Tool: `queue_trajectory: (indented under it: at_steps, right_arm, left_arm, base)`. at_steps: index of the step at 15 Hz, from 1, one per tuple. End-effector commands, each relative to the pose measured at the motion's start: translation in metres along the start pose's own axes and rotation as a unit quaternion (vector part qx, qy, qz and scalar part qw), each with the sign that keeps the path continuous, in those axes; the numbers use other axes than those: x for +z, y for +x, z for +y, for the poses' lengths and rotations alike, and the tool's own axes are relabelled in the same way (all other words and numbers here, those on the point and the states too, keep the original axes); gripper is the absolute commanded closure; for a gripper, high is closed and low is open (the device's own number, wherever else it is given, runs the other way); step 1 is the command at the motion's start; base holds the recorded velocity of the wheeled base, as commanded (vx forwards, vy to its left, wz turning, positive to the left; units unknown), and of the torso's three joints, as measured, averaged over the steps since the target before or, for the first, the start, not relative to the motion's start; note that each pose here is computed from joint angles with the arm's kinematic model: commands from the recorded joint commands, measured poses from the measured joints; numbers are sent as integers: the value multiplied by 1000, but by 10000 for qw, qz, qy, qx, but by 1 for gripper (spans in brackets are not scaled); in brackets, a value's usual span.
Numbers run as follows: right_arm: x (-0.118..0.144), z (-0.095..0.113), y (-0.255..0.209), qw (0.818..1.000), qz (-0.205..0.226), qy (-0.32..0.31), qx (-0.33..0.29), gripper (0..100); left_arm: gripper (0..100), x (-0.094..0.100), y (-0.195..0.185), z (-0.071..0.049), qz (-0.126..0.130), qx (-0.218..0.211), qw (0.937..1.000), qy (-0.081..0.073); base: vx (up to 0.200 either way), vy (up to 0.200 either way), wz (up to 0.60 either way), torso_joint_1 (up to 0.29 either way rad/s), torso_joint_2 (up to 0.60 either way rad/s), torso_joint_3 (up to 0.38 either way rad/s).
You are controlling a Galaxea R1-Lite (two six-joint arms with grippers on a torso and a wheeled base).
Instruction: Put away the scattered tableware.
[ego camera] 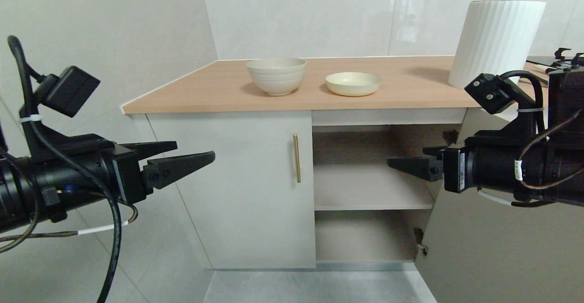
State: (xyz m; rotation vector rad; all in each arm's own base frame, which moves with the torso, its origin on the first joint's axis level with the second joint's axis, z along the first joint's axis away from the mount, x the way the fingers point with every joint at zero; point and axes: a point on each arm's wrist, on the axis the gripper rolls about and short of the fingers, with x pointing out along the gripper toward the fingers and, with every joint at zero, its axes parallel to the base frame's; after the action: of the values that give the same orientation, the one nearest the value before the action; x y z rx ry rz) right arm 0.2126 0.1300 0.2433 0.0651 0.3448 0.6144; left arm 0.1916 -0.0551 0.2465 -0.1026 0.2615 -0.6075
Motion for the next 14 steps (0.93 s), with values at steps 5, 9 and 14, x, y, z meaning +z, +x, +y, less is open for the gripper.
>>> queue_trajectory:
  at_steps: [5, 9, 14]
  right_arm:
    - [2, -4, -5, 9999, -74, 21, -66, 0]
    - [0, -3, -8, 10000, -69, 21, -28, 0]
    - [-7, -4, -10, 9999, 13, -122, 8, 0]
  left_arm:
    - [0, 5, -11, -5, -189, -18, 9998, 75]
    - [0, 5, -11, -5, -189, -18, 9998, 75]
    - [0, 5, -11, -5, -194, -34, 9998, 71]
  base:
    - [200, 0, 0, 0, 1, 3]
    - [200, 0, 0, 5, 2, 1]
    - [0, 0, 0, 0, 0, 0]
